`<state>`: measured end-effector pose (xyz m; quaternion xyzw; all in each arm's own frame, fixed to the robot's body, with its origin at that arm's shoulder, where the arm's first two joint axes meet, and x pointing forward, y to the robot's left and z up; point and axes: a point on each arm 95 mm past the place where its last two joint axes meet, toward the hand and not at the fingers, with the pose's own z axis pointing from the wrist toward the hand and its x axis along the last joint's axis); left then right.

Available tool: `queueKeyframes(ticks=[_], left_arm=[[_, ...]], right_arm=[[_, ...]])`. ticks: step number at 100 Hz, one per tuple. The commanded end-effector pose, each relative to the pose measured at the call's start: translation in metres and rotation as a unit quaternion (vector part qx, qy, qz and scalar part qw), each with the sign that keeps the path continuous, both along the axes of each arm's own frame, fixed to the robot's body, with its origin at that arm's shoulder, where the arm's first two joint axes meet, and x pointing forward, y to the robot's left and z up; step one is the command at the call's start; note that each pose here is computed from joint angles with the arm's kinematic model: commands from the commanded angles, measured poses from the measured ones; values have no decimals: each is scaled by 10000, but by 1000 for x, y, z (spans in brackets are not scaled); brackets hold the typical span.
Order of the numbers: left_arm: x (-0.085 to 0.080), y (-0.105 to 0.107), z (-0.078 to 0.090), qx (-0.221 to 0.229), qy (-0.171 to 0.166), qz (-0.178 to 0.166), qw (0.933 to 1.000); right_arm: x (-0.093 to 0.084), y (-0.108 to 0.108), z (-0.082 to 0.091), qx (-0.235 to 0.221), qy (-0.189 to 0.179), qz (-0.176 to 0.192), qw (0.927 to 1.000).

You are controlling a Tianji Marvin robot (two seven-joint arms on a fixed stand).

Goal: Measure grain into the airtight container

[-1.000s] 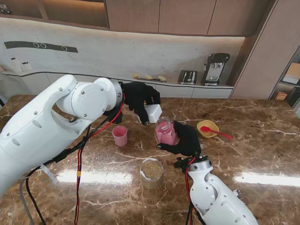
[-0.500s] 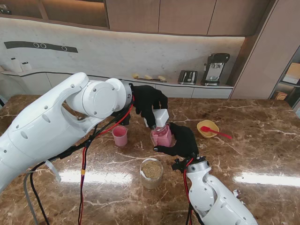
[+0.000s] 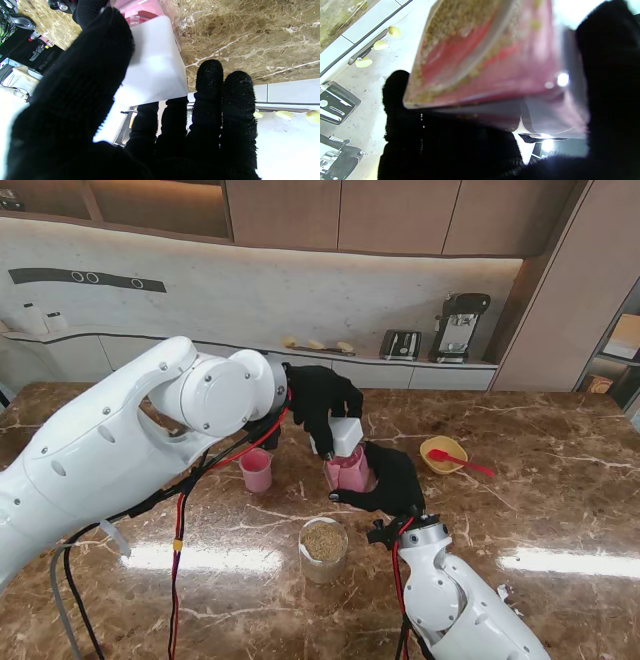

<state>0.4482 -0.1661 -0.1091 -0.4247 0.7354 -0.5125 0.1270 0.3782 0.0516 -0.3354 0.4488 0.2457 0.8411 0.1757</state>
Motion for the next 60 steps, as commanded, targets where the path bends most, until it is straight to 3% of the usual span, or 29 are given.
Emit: queueKeyframes(ticks=[1,60], left_arm=[[2,-2,1,17,-6,-15,10000],[-2,-13,-3,-19,-110,-261,9996]], right_arm=[[-2,2,-2,-48,44,21,10000],[-3,2,-1,156,128,55,9998]])
